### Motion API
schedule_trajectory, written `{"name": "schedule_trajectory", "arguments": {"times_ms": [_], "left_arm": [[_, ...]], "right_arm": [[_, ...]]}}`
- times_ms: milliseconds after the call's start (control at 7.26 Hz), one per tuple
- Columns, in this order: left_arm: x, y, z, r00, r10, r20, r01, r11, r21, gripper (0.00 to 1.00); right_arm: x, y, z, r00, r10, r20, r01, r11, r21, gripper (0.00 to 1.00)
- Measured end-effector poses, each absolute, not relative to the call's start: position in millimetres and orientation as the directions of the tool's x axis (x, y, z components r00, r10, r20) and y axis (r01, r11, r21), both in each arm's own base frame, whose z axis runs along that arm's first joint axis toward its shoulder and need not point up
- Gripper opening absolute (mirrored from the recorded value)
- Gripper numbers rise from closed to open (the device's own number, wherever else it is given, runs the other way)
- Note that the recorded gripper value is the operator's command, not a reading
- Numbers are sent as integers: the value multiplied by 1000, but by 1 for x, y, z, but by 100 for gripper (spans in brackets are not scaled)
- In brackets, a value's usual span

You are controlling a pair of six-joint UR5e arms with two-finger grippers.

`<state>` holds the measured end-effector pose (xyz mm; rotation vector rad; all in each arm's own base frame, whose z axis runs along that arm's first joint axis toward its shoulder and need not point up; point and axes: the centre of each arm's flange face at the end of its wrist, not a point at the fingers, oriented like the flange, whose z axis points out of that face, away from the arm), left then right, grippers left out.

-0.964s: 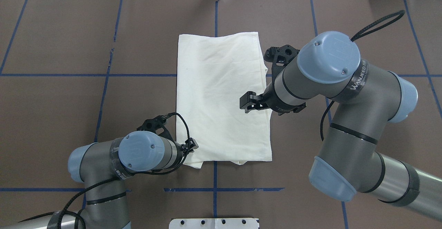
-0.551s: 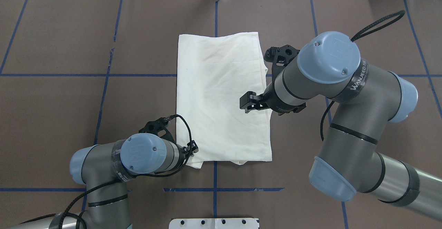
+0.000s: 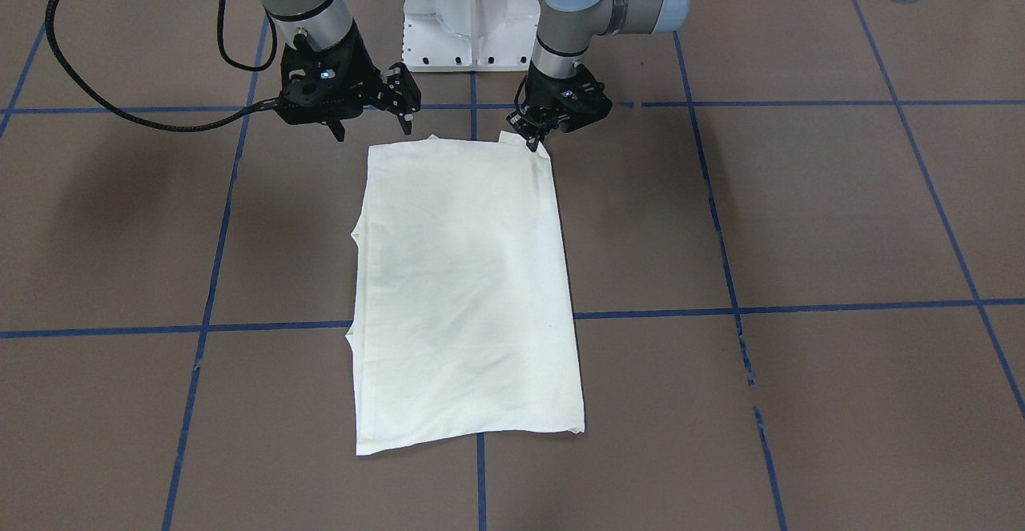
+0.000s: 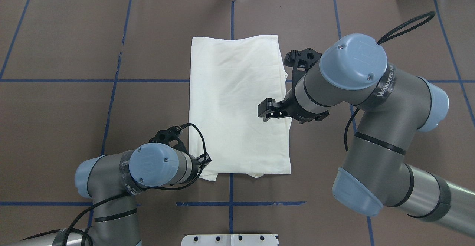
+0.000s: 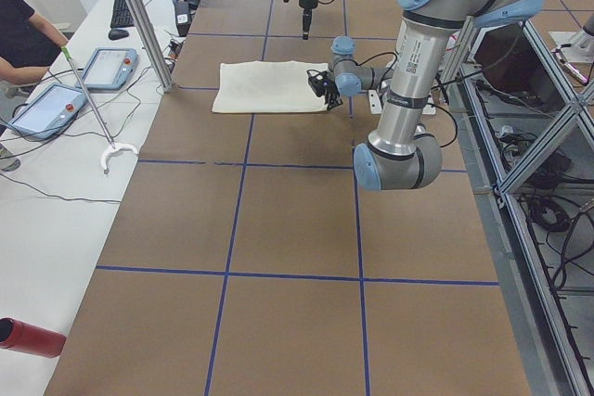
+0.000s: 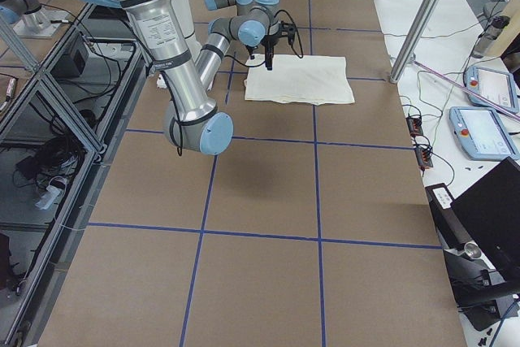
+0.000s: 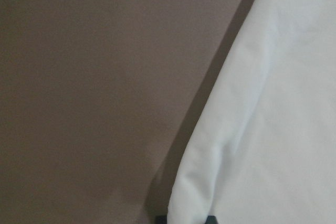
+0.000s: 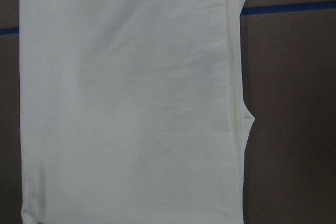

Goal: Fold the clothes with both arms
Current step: 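Hold the folded shirt with both grippers and smooth the edges, then grasp the near corners of the folded white shirt with both grippers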

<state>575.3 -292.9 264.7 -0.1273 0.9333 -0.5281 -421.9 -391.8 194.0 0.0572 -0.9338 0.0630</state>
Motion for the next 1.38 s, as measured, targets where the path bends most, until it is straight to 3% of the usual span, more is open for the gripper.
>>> {"name": "schedule_trajectory", "arguments": {"times_ms": [275, 826, 1377], "left_arm": [[565, -289, 253, 464, -473, -749, 361, 873, -328, 0], [560, -287, 243, 453, -453, -768, 341, 884, -321, 0], [562, -287, 240, 448, -451, -772, 338, 885, -321, 0]], "right_arm": [[-432, -381, 194, 588, 98, 803, -111, 993, -40, 100], [-512, -292, 215, 563, 400, 723, -319, 912, -257, 100], [-550, -294, 263, 527, 498, 689, -409, 859, -308, 100]]}}
